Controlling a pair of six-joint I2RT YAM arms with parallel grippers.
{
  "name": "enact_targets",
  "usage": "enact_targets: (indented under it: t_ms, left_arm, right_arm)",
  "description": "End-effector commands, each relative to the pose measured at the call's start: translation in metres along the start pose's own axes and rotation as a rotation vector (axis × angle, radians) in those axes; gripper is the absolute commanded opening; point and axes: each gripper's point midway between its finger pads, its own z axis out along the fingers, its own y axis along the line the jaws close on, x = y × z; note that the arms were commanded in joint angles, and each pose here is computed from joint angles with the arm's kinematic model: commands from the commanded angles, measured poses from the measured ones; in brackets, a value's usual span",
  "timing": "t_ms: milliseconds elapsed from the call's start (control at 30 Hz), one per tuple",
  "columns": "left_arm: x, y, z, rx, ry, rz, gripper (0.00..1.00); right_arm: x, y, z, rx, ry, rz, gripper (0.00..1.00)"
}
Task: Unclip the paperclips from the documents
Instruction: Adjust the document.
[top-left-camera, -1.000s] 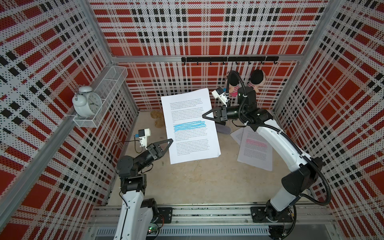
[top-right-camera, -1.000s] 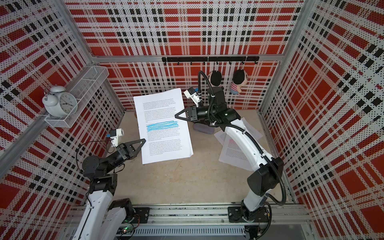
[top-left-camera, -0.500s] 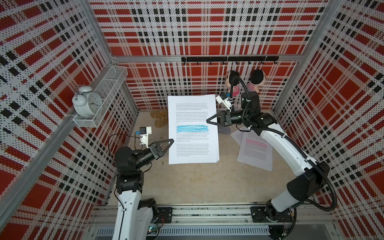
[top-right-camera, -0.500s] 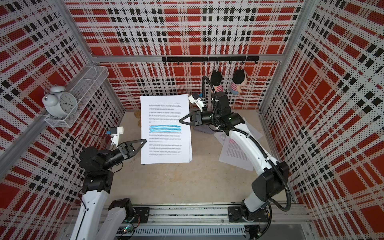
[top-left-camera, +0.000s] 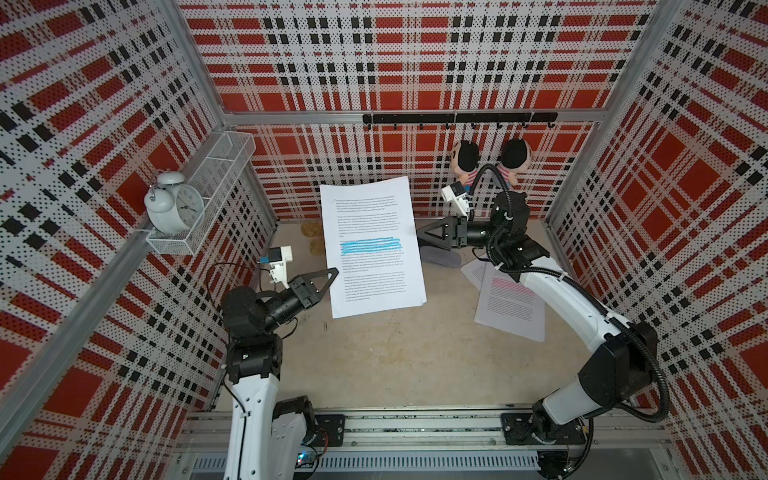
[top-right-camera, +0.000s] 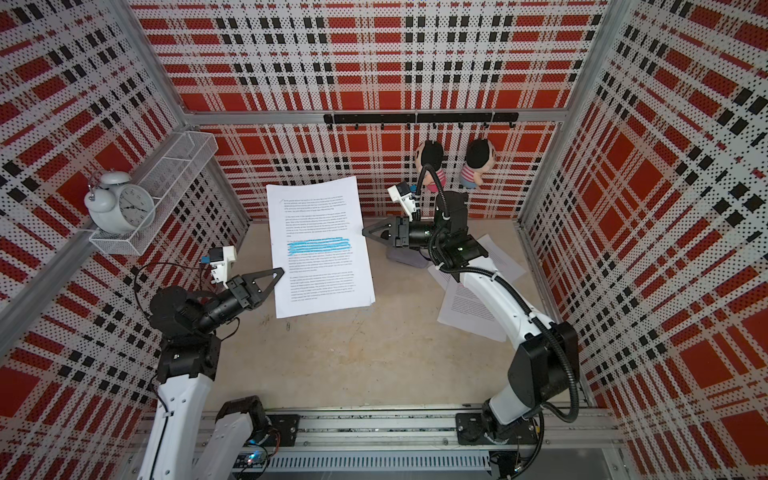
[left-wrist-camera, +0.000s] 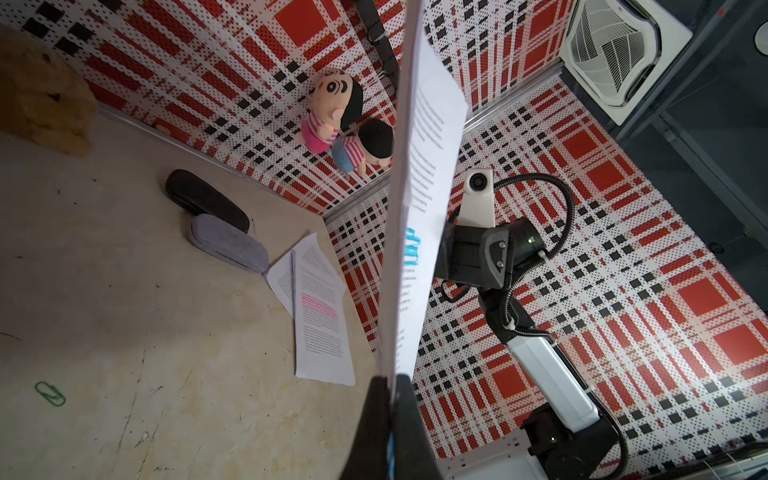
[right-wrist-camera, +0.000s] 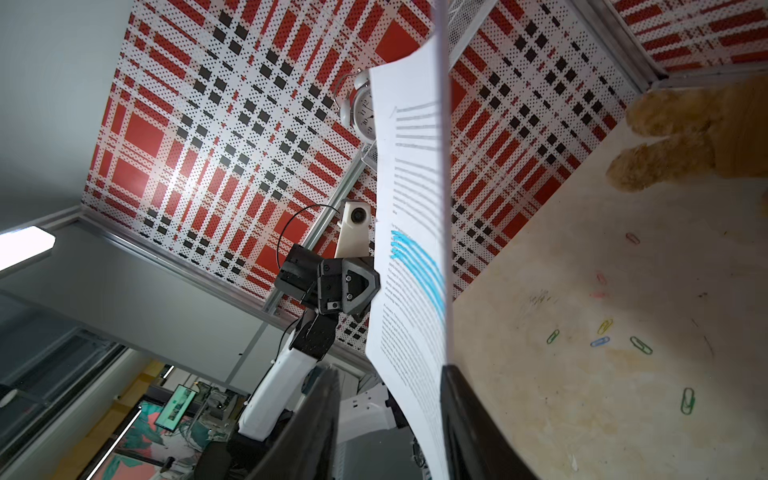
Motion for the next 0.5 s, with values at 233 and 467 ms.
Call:
enact_targets:
  t_ms: [233, 467]
  left_arm:
    - [-0.02, -0.025, -0.001, 0.074, -0.077, 0.041, 0.0]
    - [-0.028, -0.024, 0.004, 0.068, -0.068, 0.037, 0.0]
  right_arm:
    - [0.01, 0.018, 0.019, -0.072, -0.044, -0.013, 0.63]
    - [0.038, -0.031, 0.015, 0.055, -0.089, 0.157, 1.0]
